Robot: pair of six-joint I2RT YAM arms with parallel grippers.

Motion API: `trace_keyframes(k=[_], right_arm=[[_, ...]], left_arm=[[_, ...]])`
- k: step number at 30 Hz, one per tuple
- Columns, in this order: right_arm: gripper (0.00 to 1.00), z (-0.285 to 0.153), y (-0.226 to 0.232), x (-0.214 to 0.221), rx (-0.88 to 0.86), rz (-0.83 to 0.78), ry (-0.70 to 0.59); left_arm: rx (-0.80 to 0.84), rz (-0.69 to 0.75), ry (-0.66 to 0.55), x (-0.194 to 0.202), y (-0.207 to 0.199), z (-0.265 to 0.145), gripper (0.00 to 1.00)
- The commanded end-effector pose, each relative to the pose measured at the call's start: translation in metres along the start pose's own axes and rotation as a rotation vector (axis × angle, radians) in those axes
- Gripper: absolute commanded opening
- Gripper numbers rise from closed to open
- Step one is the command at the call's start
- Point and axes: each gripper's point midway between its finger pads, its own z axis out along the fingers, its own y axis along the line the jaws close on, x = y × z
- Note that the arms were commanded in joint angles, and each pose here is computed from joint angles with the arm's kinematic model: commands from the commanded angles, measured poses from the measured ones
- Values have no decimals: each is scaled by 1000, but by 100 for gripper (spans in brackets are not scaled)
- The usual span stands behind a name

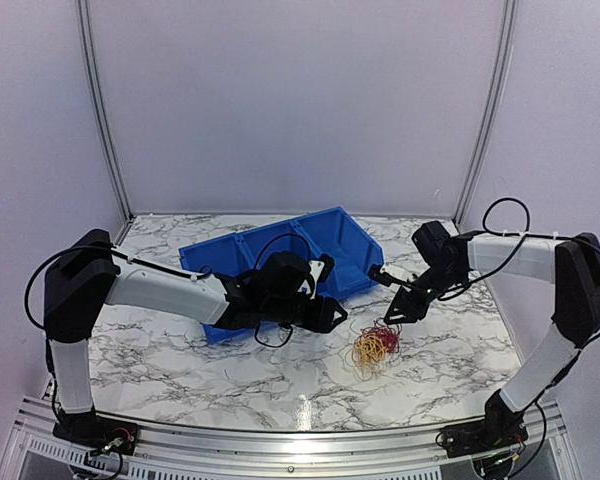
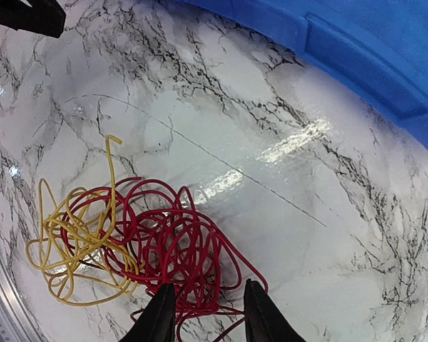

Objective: Untangle the cables

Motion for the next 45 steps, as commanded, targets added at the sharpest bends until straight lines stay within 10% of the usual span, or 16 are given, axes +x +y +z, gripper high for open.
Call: trace_keyframes(k=[1,9,17,45], right_arm=[[37,-5,5,-13,-53,-2,-31],[36,0,5,-12,-74,25,-21],[0,-7,11,-21,-107,31,-50],[0,-164,108,-96,-228,-162,-464]], left_arm=[[32,7,-37,-12,-12,-1,51],[33,10,-34,-10,-13,-2,51],[23,24,-68,-13,-16,-1,52],[-14,-39,-543,-73,-65,54,44]])
